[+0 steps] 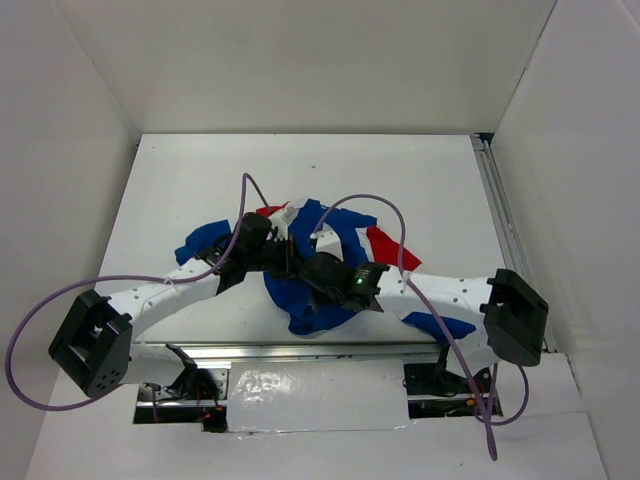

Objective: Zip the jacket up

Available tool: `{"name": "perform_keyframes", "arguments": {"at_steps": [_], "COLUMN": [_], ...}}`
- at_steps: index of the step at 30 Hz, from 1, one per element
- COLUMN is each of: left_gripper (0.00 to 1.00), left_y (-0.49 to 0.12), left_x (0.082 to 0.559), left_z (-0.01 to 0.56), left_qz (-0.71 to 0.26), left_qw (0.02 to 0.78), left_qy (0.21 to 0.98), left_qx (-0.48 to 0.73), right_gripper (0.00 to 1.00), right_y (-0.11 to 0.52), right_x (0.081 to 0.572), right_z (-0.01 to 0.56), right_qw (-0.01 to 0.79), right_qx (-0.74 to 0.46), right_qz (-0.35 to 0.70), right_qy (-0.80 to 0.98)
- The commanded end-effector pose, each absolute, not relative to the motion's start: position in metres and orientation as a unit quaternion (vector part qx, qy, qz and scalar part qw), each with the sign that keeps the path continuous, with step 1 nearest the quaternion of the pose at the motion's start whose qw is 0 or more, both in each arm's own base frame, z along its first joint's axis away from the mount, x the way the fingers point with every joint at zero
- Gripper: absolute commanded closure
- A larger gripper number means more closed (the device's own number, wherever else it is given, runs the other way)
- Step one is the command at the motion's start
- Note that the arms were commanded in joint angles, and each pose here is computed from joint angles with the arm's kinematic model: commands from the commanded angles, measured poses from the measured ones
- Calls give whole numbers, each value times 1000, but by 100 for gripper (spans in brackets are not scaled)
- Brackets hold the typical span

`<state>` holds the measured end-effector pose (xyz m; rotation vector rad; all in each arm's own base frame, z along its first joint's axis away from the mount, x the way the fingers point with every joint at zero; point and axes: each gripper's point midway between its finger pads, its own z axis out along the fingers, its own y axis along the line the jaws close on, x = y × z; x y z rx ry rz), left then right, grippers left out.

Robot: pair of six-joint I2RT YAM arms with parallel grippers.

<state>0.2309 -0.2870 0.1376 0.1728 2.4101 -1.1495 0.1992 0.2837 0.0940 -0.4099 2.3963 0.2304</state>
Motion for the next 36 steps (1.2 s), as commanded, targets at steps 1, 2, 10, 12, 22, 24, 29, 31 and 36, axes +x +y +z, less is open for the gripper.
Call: {"name": "perform_keyframes", "arguments": {"at_steps": [1, 2, 10, 12, 22, 24, 29, 31, 36], "left_gripper": [100, 100, 100, 100, 100, 100, 100, 100, 100], "left_y": [-290, -290, -289, -289, -291, -294, -294, -294, -293], "left_x": [229, 229, 227, 226, 223, 225, 224, 224, 224], "left_z": [156, 157, 159, 159, 155, 160, 163, 164, 164], "left_qz": [-442, -442, -446, -448, -450, -459, -464, -464, -463], "left_qw": [239, 241, 241, 241, 227, 236, 238, 239, 242], "left_qy": [862, 862, 859, 859, 861, 854, 850, 850, 849], "left_qx": [63, 62, 63, 64, 66, 71, 73, 73, 76], "right_gripper": [44, 49, 58, 58, 50, 49, 55, 62, 75], "right_y": [300, 299, 303, 302, 310, 313, 322, 326, 319], "right_x": [220, 222, 228, 230, 231, 232, 233, 233, 234], "right_z": [115, 116, 124, 125, 130, 131, 133, 132, 133], "right_qw": [390, 397, 419, 424, 435, 437, 439, 439, 451], "right_qx": [-99, -92, -60, -59, -62, -63, -69, -71, -60], "right_qz": [100, 96, 117, 111, 109, 111, 120, 126, 123], "right_qy": [910, 908, 898, 897, 892, 890, 888, 887, 882]}}
